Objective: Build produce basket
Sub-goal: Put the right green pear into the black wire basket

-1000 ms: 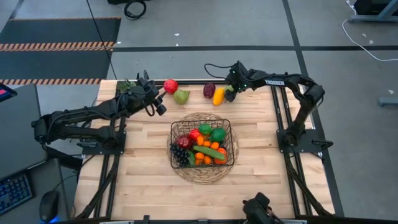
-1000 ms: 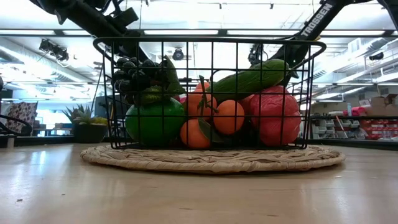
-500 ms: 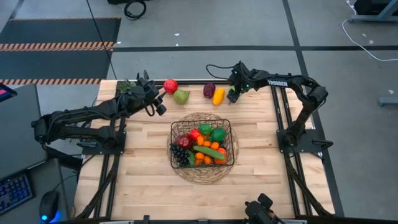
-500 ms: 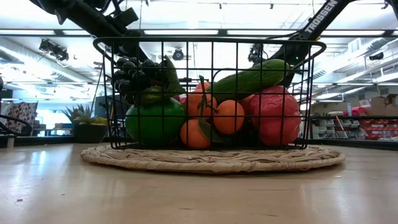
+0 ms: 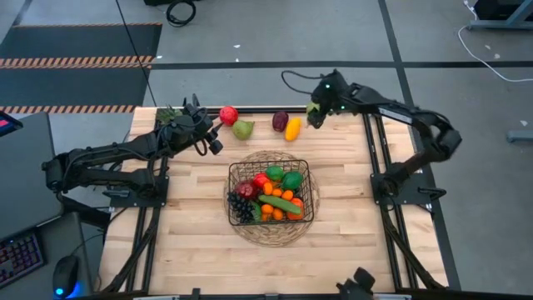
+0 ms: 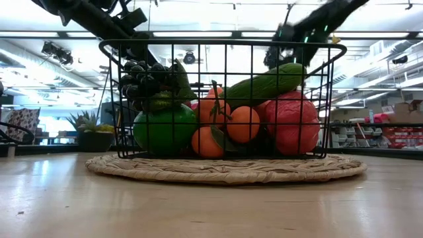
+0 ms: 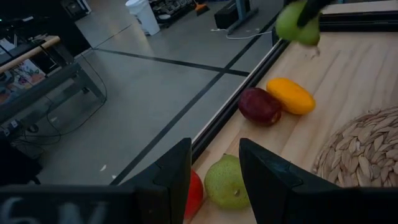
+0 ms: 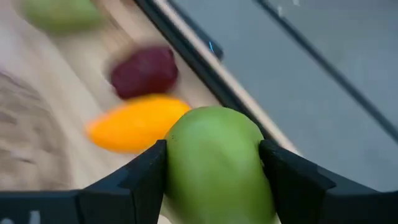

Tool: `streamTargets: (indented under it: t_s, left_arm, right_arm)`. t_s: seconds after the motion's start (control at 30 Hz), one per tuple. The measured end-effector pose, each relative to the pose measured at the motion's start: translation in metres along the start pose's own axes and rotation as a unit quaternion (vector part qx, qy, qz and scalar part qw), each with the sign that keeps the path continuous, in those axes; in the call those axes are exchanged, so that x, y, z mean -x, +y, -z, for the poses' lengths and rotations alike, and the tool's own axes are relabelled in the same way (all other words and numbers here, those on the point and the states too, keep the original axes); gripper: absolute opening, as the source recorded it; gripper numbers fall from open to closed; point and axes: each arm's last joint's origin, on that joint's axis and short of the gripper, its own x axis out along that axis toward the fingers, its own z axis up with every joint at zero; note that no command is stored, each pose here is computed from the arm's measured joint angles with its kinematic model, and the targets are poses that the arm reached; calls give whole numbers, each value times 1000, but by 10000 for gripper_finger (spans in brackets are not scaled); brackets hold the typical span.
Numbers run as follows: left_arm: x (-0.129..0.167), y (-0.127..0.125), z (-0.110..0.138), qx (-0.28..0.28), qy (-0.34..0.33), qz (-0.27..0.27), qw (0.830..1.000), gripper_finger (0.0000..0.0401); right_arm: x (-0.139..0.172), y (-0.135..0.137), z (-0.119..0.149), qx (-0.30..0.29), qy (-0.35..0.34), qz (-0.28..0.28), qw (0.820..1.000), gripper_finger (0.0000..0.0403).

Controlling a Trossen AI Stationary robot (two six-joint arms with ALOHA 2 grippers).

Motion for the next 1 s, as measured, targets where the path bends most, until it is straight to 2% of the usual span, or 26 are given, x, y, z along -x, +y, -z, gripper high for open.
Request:
streamTargets:
  t_s: [0.1, 0.23, 0.43, 0.77, 1.0]
  left_arm:
    - [0, 0, 0, 0, 0, 0, 1000, 142]
    - [0, 0, 0, 0, 0, 0, 1000, 142]
    - [0, 0, 0, 2, 0, 0, 1000, 142]
    - [0, 0, 0, 14, 0, 0, 1000, 143]
    - [0, -1, 0, 28, 0, 2, 1000, 147]
  right_arm:
    - [36, 15, -9, 6, -57, -43, 997, 241]
    - [77, 42, -10, 14, -112, -127, 986, 242]
    - [111, 87, 2, 33, -114, -205, 972, 243]
    - [122, 157, 20, 65, -88, -274, 955, 243]
    - [111, 189, 29, 43, -59, -247, 966, 251]
